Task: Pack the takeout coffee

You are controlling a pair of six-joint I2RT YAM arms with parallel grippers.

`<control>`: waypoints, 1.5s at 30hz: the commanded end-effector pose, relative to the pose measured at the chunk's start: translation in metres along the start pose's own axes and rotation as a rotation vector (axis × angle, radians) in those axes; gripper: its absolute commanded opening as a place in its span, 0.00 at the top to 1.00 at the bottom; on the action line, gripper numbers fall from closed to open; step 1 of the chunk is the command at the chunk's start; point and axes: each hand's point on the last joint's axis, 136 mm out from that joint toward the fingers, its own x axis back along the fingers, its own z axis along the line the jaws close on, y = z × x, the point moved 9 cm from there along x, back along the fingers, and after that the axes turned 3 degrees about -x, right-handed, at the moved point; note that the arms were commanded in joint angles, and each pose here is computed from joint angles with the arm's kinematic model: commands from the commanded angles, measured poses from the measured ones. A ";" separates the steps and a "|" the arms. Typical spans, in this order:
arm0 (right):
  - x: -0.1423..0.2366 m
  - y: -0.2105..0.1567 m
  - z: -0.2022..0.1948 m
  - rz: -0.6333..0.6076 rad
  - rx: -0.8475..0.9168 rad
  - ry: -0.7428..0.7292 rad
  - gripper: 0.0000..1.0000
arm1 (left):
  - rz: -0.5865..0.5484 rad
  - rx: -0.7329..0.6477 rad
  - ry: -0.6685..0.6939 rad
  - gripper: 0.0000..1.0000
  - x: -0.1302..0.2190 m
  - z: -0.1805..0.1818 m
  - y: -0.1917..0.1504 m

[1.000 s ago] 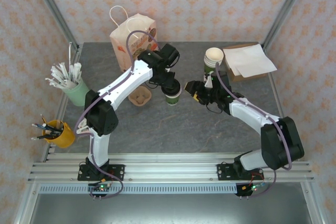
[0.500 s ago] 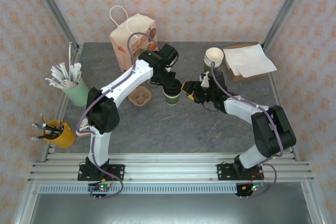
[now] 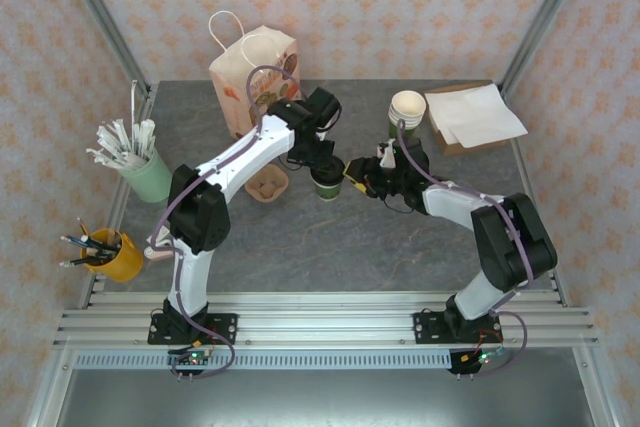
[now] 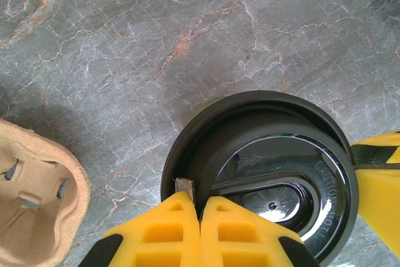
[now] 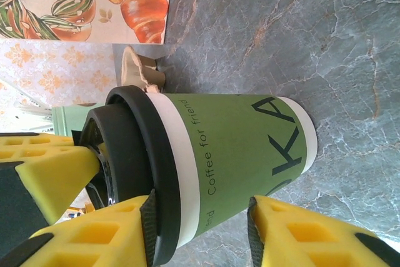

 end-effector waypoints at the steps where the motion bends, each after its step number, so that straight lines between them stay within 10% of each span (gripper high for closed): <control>1: -0.005 0.001 0.002 0.013 0.004 -0.015 0.58 | 0.033 -0.016 0.045 1.00 -0.012 0.007 -0.003; 26: -0.006 -0.053 -0.123 0.024 -0.143 -0.572 0.77 | 0.247 0.073 0.055 1.00 -0.096 0.030 -0.088; 34: 0.004 -0.037 -0.092 -0.051 0.012 -0.564 0.73 | 0.127 0.107 0.150 1.00 -0.085 0.029 -0.092; 45: 0.023 -0.020 0.018 -0.136 0.095 -0.044 0.53 | 0.034 0.261 0.218 1.00 -0.044 0.017 -0.069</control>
